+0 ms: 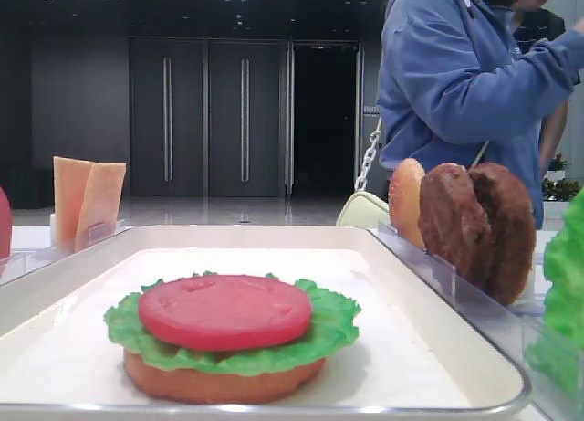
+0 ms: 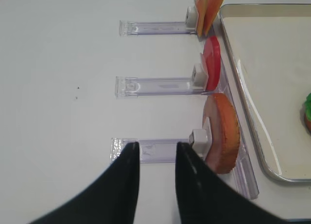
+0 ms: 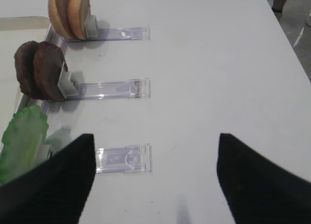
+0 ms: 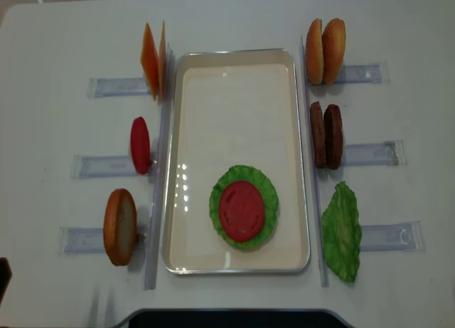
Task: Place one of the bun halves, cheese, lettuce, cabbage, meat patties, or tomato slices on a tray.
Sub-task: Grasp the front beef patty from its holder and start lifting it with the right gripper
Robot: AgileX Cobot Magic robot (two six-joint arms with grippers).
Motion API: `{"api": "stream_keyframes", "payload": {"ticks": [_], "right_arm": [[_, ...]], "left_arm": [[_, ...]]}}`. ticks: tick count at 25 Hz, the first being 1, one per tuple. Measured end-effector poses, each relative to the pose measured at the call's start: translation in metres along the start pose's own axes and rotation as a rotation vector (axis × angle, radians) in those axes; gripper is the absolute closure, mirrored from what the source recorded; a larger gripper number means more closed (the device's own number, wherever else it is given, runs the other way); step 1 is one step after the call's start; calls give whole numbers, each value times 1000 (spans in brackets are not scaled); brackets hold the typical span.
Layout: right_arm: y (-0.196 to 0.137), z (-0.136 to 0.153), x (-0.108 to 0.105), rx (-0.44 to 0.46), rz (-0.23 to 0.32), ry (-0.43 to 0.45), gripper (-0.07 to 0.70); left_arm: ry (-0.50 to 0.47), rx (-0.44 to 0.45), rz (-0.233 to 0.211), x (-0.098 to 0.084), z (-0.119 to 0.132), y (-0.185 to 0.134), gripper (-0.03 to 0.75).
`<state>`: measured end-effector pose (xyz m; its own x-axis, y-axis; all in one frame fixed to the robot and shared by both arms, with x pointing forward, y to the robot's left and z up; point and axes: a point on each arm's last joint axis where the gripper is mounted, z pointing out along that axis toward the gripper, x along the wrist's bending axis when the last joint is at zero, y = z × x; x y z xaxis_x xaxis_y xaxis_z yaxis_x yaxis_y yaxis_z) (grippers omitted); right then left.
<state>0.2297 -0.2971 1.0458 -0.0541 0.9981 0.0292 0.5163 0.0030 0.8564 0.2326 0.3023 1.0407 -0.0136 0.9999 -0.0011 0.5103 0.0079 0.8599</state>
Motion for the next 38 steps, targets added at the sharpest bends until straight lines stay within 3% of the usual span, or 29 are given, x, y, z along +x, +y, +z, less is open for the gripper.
{"api": "stream_keyframes", "payload": {"ticks": [26,32,38], "right_arm": [[0,1,0,4,0,0,107],[12,22,0,170,4,-4,107],[23,57,2,417,17,21,107]], "left_arm": [[0,0,0,0,0,0,631],[0,0,0,0,0,0,673],[0,0,0,0,0,0,701]]}}
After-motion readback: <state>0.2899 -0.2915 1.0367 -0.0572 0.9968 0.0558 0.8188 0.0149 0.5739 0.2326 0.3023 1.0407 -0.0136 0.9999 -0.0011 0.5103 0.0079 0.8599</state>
